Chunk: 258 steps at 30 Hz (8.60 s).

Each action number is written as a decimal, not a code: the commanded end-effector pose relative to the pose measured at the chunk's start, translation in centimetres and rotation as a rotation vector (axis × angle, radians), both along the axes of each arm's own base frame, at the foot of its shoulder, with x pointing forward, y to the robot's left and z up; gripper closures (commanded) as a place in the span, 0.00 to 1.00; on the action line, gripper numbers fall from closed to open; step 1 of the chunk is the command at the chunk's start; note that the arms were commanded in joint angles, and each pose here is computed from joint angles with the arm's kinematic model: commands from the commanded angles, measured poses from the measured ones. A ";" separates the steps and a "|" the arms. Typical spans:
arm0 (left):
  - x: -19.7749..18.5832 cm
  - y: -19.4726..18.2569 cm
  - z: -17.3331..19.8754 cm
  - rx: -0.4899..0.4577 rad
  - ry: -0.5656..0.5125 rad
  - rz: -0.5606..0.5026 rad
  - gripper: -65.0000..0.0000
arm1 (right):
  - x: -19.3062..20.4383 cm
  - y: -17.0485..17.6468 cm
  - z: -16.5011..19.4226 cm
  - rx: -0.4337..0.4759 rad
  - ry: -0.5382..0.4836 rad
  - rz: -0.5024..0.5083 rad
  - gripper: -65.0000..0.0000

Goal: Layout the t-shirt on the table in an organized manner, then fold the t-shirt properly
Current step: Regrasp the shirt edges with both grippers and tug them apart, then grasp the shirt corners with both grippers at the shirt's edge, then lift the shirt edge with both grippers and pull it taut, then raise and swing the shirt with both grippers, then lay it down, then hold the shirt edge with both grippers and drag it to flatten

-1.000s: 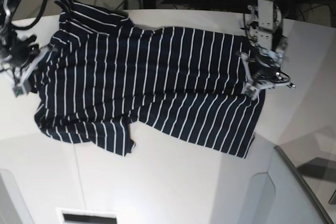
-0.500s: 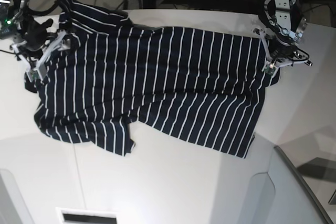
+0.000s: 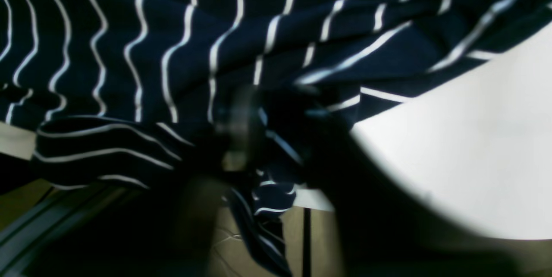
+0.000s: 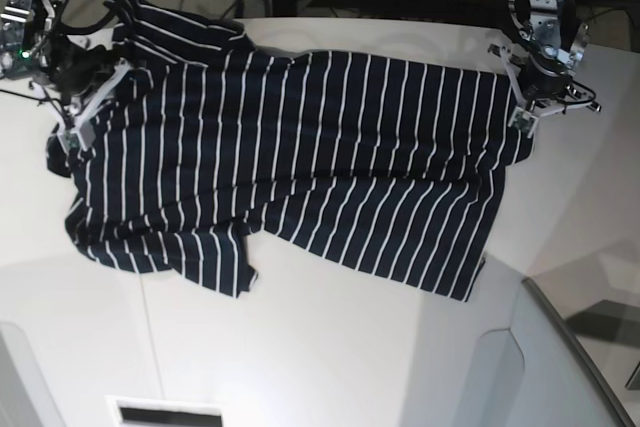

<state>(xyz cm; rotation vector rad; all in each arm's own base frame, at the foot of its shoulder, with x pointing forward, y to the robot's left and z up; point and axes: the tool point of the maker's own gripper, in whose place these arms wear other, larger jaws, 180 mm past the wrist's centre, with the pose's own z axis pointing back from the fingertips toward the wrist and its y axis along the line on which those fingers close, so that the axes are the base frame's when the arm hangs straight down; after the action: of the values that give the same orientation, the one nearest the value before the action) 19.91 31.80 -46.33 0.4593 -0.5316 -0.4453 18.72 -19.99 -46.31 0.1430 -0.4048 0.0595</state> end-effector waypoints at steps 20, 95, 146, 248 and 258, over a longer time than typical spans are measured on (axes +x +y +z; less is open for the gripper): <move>-5.3 -2.0 1.3 -0.682 -0.105 0.320 0.40 | 0.0 -5.9 4.1 -0.118 -0.086 -0.093 1.00; 18.1 -5.0 17.4 -0.737 -0.472 0.074 1.00 | 16.9 -10.8 18.4 -0.217 -0.494 -0.119 1.00; 12.3 -6.6 10.3 -0.748 -0.294 0.115 1.00 | 9.2 -2.8 0.4 0.184 -0.095 -0.141 0.80; 8.5 -9.0 1.5 -0.221 0.033 -0.201 1.00 | 7.2 -9.4 -0.1 -0.046 -0.006 0.072 1.00; 8.1 -8.0 1.1 -0.199 0.057 -0.192 1.00 | 6.3 -9.7 0.2 -0.073 0.055 0.090 0.61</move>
<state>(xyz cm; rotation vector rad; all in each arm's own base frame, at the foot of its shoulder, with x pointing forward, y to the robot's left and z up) 26.91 22.91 -46.46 0.1709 -0.5282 -0.5773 23.35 -28.64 -47.69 0.1110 -0.2816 0.1537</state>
